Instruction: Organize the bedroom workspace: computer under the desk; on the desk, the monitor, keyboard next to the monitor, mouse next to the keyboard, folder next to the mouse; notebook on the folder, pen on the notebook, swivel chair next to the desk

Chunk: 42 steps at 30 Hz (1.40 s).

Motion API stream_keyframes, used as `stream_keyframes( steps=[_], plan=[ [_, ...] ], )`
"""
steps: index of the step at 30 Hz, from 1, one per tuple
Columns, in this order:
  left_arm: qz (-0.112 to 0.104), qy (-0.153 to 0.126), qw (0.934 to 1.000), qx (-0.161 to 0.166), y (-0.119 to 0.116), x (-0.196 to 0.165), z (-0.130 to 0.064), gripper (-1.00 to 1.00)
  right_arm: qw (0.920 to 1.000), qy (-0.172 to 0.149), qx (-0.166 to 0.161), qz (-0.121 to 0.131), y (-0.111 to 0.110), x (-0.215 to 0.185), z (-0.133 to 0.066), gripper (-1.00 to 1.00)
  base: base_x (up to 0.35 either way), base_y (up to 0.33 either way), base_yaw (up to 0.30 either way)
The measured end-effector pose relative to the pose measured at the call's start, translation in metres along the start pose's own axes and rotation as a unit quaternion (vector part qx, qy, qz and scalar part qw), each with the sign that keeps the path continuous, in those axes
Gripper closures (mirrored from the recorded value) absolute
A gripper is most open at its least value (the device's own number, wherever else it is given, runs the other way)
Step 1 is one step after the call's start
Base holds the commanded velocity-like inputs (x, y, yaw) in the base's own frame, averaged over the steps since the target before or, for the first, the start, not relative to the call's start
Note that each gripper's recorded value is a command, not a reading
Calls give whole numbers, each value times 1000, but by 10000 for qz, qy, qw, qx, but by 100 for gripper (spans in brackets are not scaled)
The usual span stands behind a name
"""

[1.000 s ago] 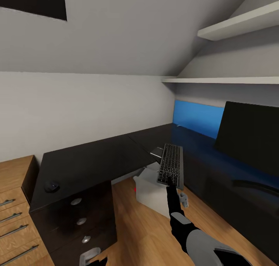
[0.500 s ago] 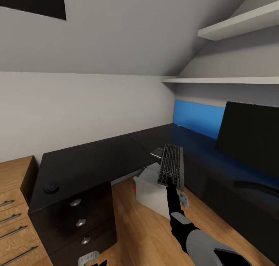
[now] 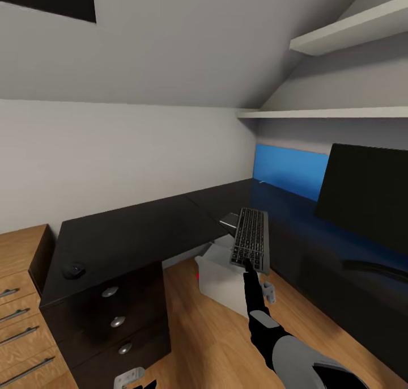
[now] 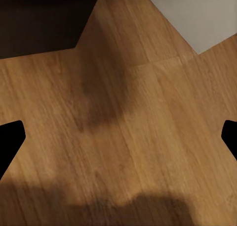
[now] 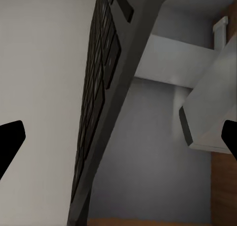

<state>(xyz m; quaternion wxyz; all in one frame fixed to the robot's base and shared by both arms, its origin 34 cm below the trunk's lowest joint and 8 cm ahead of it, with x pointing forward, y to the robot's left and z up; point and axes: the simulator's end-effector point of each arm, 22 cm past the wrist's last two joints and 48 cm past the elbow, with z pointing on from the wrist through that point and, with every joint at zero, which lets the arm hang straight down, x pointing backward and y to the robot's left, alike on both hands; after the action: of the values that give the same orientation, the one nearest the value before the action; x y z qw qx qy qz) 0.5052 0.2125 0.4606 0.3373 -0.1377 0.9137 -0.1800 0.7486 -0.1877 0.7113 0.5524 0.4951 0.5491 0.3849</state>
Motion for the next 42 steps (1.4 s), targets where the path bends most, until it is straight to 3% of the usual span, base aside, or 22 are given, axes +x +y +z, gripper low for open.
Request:
stream_keyframes(
  steps=[24,36,37,42],
  plan=[
    [-1,-10,10000,-42,6,-2,-1,-100,10000,17,-1,-18,0,1,0,-100,72,0,0],
    [-6,-8,10000,-39,5,-2,-1,-100,9999,-97,38,-122,-8,-21,4,-100,0,0,0],
    [-5,-8,10000,-40,5,-2,-1,-100,9999,-97,39,-124,-8,-21,4,100,0,0,0],
    [-5,-9,10000,-40,5,-2,-1,-100,9997,-62,-9,-220,-5,-19,4,100,0,0,0]
  ],
)
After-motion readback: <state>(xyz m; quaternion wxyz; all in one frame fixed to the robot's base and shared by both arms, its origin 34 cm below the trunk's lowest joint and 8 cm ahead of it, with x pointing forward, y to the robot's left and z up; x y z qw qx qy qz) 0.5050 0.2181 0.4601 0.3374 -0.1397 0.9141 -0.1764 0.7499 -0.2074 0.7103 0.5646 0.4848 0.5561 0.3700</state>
